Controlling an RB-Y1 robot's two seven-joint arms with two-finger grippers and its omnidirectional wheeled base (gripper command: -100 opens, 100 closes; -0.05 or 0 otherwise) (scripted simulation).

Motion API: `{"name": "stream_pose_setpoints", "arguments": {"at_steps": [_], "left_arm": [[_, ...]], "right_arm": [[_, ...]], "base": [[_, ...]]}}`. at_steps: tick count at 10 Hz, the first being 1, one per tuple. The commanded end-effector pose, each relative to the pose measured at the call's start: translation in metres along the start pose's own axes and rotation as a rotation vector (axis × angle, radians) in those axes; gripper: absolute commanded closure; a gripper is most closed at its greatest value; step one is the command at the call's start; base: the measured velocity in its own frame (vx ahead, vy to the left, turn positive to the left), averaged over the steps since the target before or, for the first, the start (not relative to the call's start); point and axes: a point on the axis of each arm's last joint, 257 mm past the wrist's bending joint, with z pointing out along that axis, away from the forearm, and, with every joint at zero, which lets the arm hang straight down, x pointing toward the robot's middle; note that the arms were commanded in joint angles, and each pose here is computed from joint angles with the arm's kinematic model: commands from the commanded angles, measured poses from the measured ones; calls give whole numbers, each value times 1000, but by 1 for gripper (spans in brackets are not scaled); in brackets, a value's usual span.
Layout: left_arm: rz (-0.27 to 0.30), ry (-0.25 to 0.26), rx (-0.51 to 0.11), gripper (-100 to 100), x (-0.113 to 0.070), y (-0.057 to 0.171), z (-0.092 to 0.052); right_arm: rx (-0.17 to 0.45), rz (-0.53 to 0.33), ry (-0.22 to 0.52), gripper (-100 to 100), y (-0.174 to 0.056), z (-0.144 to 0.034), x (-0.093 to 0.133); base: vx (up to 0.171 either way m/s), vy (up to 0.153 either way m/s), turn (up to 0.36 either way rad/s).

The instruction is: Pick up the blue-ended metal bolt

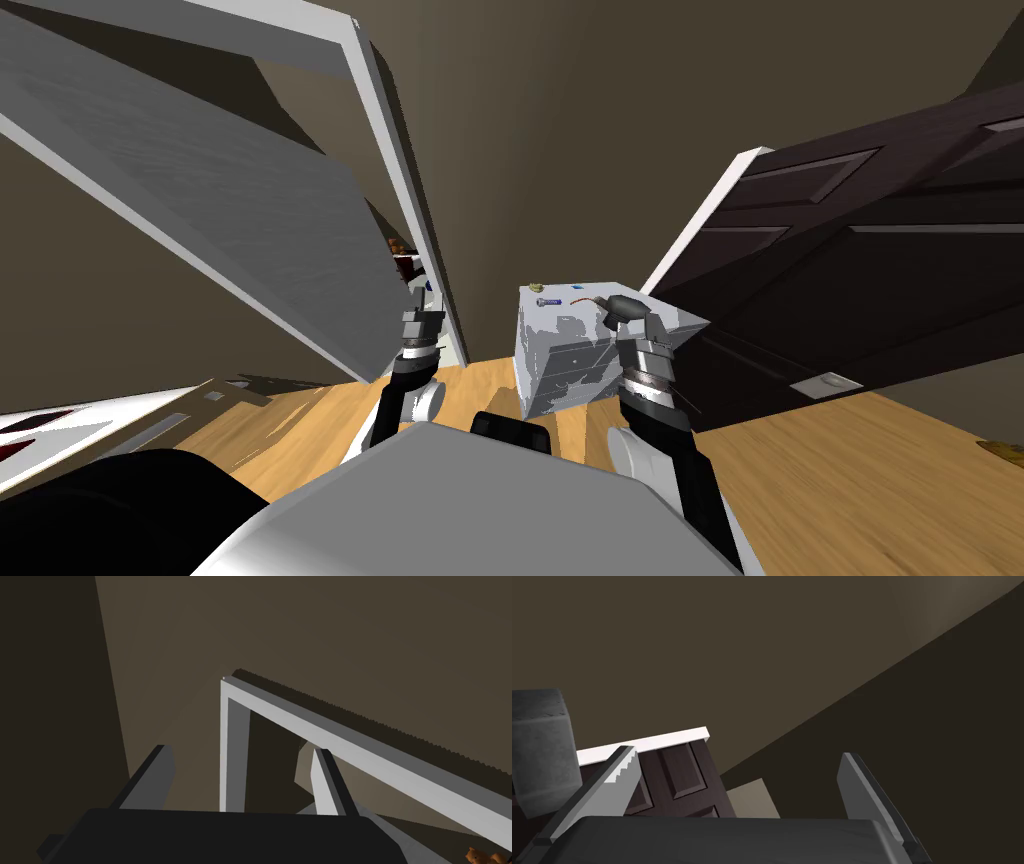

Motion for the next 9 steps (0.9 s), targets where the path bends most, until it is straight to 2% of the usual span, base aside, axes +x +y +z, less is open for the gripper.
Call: {"name": "stream_pose_setpoints", "arguments": {"at_steps": [1, 5, 6, 8, 9], "left_arm": [[0, 0, 0, 0, 0, 0, 0], [0, 0, 0, 0, 0, 0, 0], [0, 0, 0, 0, 0, 0, 0], [0, 0, 0, 0, 0, 0, 0], [0, 0, 0, 0, 0, 0, 0]], "right_arm": [[-7, -29, 29, -100, 0, 0, 2], [-50, -165, 127, -100, 1, 1, 7], [-52, -170, 139, -100, 1, 1, 8], [-90, -263, 191, -100, 3, 3, 8], [-94, -270, 207, -100, 3, 3, 10]], "base": [[0, 20, 42], [-8, 76, 74], [-6, 70, 29], [-2, 80, 128], [2, 78, 30]]}}
